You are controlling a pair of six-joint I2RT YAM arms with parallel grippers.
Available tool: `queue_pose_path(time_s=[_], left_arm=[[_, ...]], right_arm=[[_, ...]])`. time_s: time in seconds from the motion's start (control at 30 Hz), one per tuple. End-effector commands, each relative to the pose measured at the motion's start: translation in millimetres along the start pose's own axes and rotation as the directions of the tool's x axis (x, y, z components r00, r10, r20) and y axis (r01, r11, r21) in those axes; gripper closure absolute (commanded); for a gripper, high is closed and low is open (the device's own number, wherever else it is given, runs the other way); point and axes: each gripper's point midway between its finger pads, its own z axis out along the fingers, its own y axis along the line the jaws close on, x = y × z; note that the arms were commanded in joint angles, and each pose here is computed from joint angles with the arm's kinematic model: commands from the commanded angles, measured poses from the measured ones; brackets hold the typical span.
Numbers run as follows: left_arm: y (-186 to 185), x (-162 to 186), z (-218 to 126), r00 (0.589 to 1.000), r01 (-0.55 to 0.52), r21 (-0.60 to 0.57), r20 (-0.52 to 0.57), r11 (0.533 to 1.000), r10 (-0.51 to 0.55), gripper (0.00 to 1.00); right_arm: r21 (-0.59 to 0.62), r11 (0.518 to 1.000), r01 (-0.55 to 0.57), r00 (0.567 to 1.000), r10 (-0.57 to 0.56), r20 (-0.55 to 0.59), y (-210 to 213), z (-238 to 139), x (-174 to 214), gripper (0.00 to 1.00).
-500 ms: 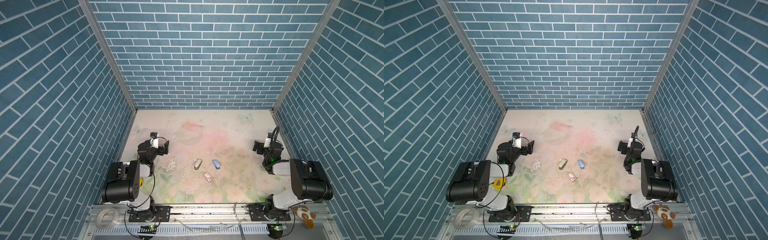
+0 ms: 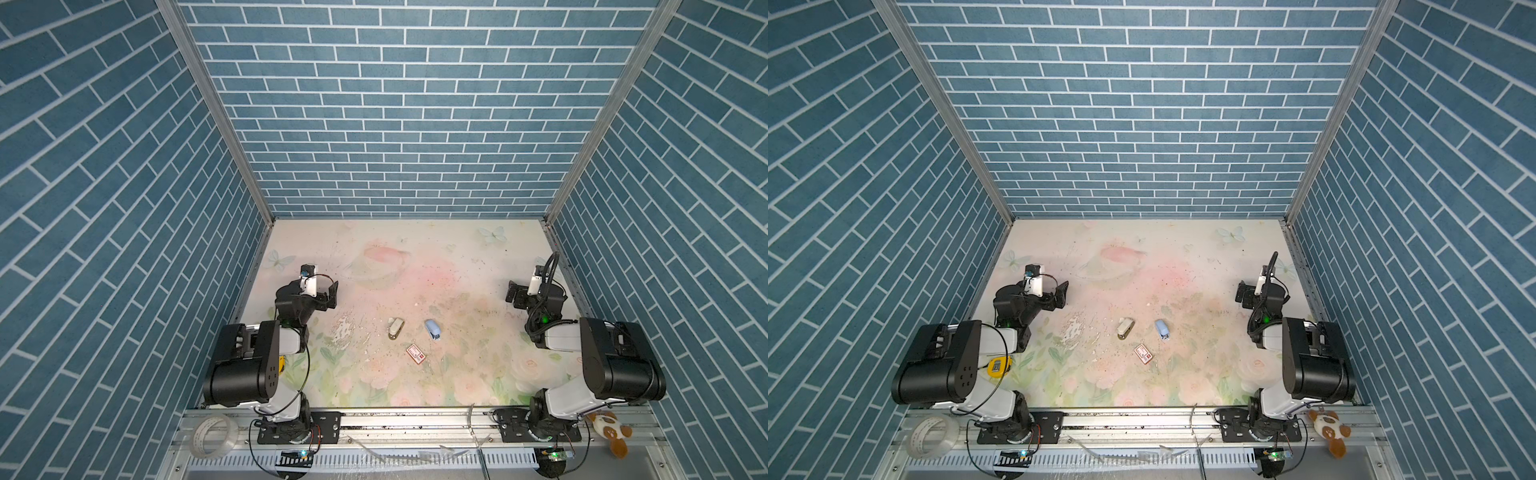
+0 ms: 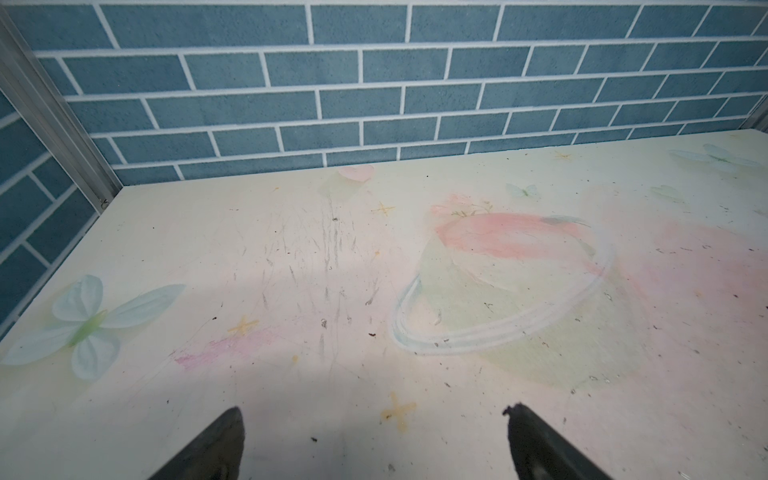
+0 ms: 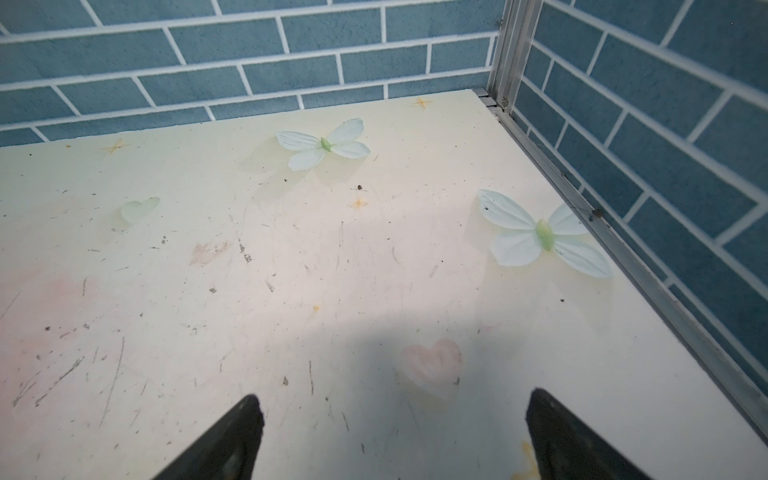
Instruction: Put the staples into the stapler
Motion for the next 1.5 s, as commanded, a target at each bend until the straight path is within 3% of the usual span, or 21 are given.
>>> queue_pose_path(time_s=[0.0, 1.1, 1.37, 1.47], left_arm=[[-1, -1, 1, 1.0, -0.006, 0.001, 0.002, 1.0, 0.006, 0.0], [-7, -6, -1, 0.999, -0.032, 0.025, 0.004, 0.999, 0.032, 0.01], [-5, -9, -6, 0.999, -0.023, 0.006, 0.025, 1.0, 0.023, 0.0], [-4, -14, -7, 1.0, -0.015, 0.003, 0.008, 1.0, 0.015, 0.0]], right_arm=[[-0.006, 0.999, 0.047, 0.999, -0.047, 0.025, 1, 2, -10, 0.01], [-0.004, 0.999, 0.044, 0.999, -0.044, 0.03, 1, 1, -11, 0.01], [0.093, 0.996, 0.017, 1.0, -0.017, 0.001, -15, -20, -33, 0.01], [0.153, 0.987, -0.053, 0.998, 0.058, -0.025, -25, -35, -38, 0.01]])
